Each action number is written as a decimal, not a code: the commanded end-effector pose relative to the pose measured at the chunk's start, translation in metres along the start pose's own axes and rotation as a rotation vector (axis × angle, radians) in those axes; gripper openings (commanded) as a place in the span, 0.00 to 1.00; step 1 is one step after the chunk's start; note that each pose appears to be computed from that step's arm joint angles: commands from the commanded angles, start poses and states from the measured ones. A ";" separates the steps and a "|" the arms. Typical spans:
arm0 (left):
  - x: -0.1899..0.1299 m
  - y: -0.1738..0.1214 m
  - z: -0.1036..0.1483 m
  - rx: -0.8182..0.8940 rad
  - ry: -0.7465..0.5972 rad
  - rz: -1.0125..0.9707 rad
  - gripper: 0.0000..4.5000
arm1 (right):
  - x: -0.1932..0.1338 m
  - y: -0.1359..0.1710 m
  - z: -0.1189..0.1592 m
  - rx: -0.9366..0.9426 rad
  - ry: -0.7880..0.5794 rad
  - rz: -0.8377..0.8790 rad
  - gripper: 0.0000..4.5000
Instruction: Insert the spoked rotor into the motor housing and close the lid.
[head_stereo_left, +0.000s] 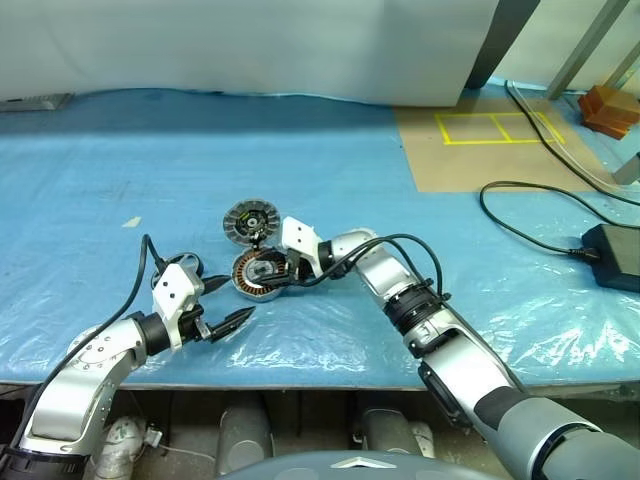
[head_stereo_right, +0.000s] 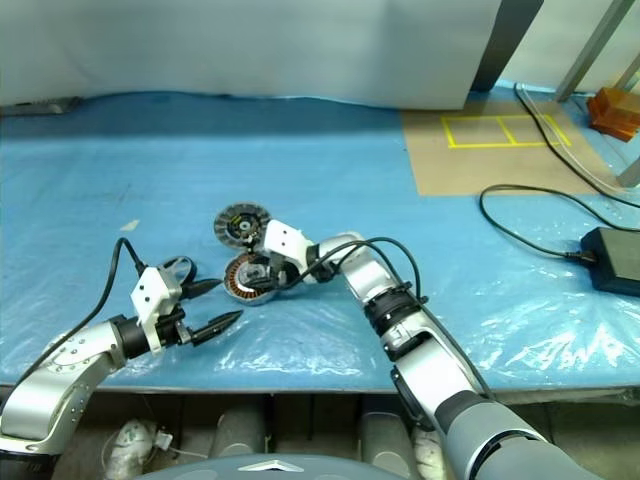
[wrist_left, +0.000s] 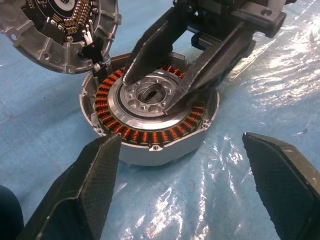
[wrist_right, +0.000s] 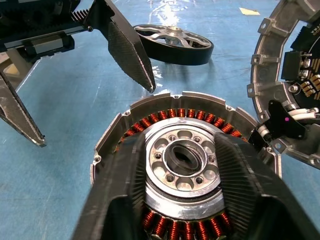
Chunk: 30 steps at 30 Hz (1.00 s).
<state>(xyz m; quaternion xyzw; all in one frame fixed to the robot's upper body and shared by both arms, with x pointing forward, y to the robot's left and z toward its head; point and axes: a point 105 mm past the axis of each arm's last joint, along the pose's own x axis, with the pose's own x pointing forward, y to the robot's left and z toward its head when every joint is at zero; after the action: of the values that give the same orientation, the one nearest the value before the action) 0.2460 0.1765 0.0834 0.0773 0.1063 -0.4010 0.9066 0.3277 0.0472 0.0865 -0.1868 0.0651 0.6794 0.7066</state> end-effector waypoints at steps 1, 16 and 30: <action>0.001 -0.001 0.006 0.027 -0.021 -0.006 0.91 | -0.005 -0.008 0.014 -0.014 -0.037 -0.035 0.49; 0.003 -0.002 0.006 0.021 -0.026 -0.013 0.91 | -0.005 -0.005 0.042 0.033 -0.166 -0.021 0.12; 0.005 -0.007 0.005 0.011 -0.027 -0.023 0.91 | 0.004 0.011 -0.011 -0.055 0.072 0.034 0.00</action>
<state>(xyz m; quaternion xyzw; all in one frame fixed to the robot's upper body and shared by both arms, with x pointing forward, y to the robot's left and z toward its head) 0.2467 0.1742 0.0806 0.0724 0.1080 -0.4012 0.9067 0.3249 0.0483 0.0859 -0.2047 0.0648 0.6764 0.7046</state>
